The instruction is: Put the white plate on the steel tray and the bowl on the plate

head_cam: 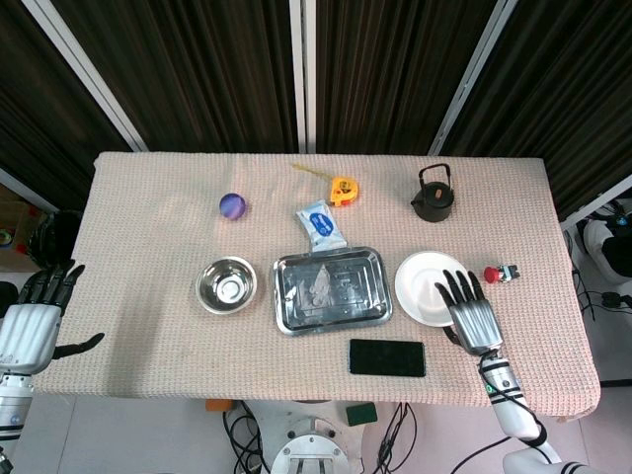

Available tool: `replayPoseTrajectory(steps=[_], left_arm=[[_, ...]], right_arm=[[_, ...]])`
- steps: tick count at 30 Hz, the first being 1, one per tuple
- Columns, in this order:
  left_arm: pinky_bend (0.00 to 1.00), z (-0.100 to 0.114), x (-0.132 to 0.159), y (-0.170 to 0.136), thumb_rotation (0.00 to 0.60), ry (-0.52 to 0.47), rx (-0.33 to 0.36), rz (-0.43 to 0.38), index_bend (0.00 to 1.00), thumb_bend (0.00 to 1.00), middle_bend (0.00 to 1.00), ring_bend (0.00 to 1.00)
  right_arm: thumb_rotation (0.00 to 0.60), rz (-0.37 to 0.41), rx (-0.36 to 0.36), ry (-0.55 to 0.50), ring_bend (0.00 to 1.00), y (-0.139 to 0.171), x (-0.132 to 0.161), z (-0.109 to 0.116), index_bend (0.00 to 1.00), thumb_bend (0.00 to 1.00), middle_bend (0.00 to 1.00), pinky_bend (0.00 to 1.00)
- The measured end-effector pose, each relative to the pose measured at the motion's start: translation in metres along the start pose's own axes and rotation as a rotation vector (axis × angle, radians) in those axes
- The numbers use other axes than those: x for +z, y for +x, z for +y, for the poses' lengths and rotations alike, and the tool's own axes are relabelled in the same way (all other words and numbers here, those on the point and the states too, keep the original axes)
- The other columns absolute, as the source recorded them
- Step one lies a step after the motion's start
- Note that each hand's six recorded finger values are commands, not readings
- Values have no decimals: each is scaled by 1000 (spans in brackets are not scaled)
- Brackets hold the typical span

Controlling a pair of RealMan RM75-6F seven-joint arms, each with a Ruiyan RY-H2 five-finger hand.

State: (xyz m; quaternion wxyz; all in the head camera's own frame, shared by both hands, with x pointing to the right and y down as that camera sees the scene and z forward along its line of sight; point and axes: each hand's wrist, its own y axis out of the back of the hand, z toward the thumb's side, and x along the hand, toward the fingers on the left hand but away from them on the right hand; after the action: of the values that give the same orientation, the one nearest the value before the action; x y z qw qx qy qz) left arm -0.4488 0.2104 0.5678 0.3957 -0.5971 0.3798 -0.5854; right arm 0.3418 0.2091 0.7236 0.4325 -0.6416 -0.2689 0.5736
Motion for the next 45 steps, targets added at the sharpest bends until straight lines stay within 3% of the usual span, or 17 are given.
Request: replayPoseTrajectory(steps=[26, 30, 37, 40, 45], left_arm=[[107, -8, -8, -3, 474, 15, -42, 34, 32, 24, 27, 25], [107, -8, -8, -3, 477, 16, -41, 36, 32, 25, 27, 25], [107, -9, -8, -2, 500, 18, -46, 37, 34, 25, 27, 25], [107, -8, -9, -2, 502, 18, -46, 39, 35, 25, 27, 25], [107, -9, -9, -2, 502, 18, -50, 38, 35, 25, 27, 25]], right_arm=[[600, -6, -42, 39, 0, -14, 17, -17, 320, 430, 21, 0], [600, -9, -61, 43, 0, -19, 19, -17, 480, 441, 38, 0], [600, -1, -166, 27, 0, -22, 20, -4, 929, 487, 127, 0], [600, -1, -245, 10, 0, -21, 17, 7, 997, 508, 156, 0], [600, 7, -392, -23, 0, -19, 11, 31, 1000, 521, 170, 0]])
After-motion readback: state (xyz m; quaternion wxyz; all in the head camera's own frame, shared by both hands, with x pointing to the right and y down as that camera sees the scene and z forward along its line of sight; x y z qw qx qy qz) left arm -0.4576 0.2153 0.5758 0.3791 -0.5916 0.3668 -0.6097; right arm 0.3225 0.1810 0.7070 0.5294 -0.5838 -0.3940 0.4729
